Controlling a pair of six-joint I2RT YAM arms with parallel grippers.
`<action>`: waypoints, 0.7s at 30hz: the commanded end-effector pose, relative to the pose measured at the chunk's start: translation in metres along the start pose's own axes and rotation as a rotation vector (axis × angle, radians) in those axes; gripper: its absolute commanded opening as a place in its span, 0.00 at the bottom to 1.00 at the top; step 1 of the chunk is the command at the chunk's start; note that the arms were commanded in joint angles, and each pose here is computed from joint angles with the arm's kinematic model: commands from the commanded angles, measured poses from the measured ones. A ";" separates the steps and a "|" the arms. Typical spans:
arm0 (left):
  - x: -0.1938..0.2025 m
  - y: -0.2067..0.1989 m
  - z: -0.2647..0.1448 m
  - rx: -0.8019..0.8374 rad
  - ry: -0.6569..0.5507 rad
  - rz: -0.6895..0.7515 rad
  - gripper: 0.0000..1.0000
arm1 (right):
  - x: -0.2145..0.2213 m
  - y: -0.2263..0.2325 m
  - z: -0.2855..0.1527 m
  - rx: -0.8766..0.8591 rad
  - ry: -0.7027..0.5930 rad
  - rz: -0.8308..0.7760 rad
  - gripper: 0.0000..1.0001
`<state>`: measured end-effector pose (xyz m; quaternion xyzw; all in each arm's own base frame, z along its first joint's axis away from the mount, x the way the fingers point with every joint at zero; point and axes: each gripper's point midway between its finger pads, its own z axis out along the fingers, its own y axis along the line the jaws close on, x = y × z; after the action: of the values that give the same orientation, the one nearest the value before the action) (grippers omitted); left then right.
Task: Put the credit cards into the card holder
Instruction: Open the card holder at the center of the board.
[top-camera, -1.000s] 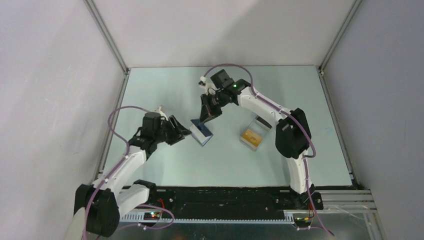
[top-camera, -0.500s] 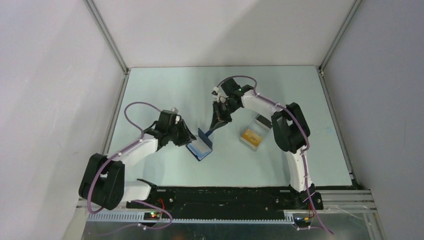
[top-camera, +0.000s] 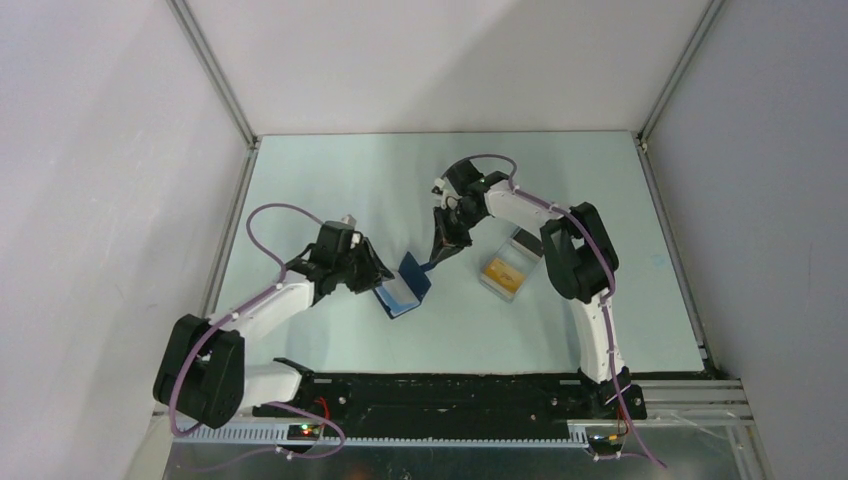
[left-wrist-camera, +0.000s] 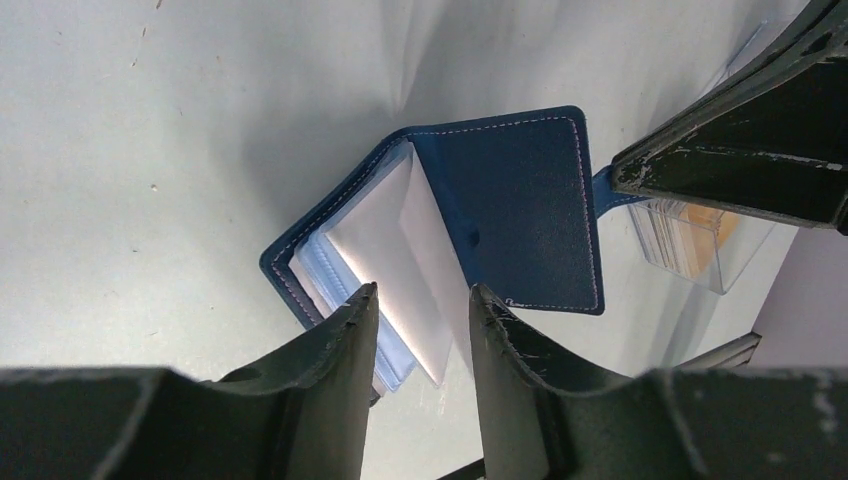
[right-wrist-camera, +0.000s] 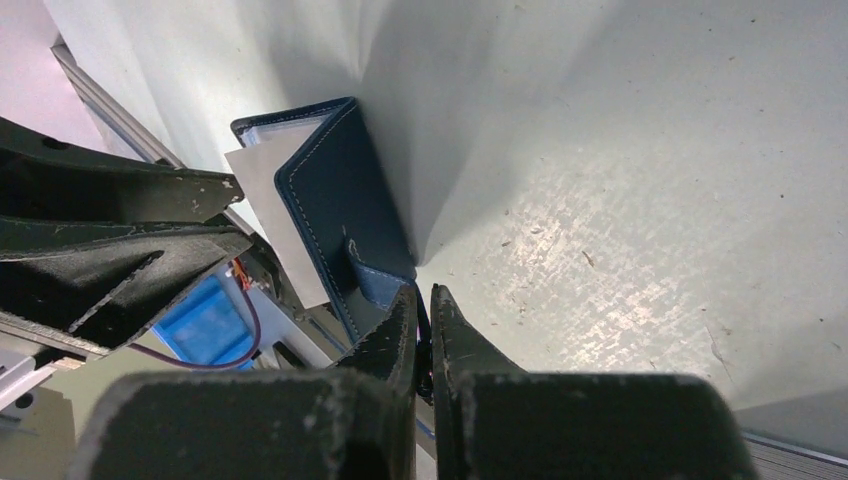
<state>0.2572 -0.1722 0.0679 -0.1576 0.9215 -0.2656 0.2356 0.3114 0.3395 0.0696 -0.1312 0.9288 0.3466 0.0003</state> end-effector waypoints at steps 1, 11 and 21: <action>-0.001 -0.003 -0.001 0.008 -0.017 -0.004 0.44 | 0.000 -0.008 0.003 0.043 0.006 -0.015 0.00; 0.000 -0.005 -0.012 0.038 -0.044 -0.020 0.56 | 0.006 -0.026 0.011 0.095 0.036 -0.003 0.00; 0.004 0.003 -0.004 0.005 -0.028 -0.050 0.34 | 0.005 -0.022 0.012 0.091 0.036 -0.011 0.00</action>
<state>0.2487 -0.1697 0.0702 -0.1756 0.9152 -0.2735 0.2381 0.3086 0.3269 0.0421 -0.1308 0.9439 0.3028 -0.0149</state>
